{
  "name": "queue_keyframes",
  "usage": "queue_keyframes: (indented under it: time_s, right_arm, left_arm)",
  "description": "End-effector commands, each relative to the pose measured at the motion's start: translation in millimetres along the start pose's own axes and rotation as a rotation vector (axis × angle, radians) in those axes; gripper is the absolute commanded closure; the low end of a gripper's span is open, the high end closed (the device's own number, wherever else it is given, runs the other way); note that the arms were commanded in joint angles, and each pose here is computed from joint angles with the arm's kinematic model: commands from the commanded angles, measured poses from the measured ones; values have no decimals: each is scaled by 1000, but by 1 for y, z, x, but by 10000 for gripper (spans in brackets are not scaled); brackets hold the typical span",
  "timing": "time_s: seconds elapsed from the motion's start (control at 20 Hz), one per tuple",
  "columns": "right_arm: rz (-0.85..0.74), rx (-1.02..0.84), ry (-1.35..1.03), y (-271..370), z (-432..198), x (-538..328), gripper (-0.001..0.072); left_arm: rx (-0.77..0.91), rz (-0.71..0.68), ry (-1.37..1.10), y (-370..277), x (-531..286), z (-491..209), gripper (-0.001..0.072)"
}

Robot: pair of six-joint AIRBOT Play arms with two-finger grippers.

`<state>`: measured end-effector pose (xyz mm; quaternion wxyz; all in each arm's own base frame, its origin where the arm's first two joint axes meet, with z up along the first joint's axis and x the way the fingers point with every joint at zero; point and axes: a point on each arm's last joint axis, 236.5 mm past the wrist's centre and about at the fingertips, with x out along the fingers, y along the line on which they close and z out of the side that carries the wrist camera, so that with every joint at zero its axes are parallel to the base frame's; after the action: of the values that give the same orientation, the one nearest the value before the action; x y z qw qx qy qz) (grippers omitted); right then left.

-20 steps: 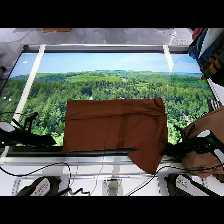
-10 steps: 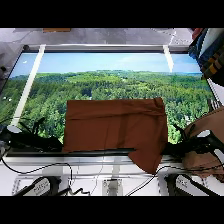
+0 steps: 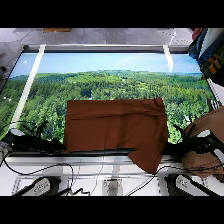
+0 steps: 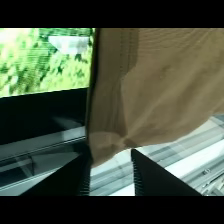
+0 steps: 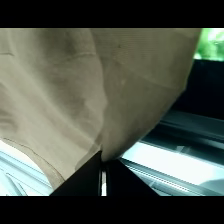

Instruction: Fold the clothes and pants, and hang the long-sleeved shirts on hangers.

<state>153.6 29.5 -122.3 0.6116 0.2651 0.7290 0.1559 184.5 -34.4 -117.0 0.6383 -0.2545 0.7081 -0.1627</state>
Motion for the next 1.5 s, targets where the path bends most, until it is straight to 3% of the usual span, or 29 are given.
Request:
queue_keyframes:
  time_s: [0.0,0.1,0.15,0.2,0.5,0.6,0.75,1.1,1.45]
  right_arm:
    - [13,4,-8,3,2,0,695]
    - [38,3,-53,12,10,-4,696]
    - [44,-12,-87,18,17,-10,696]
    - [45,-39,-128,24,24,-19,696]
    - [127,-200,-433,95,61,-93,696]
    - [233,-211,-604,130,83,-121,696]
    - [250,-164,-845,149,131,-151,696]
    - [89,175,-1247,108,221,-182,696]
    - [2,240,-1163,83,276,-137,696]
  left_arm:
    - [10,12,-27,0,4,7,438]
    - [45,-25,-48,-14,7,14,540]
    - [77,-52,-60,-24,7,18,643]
    - [98,-70,-71,-31,7,21,697]
    - [216,-157,-128,-76,-45,59,696]
    - [234,-236,-241,-105,-70,88,696]
    - [199,-336,-466,-131,-97,136,697]
    - [31,-175,-864,-94,-139,222,698]
    - [-7,46,-972,-75,-103,265,697]
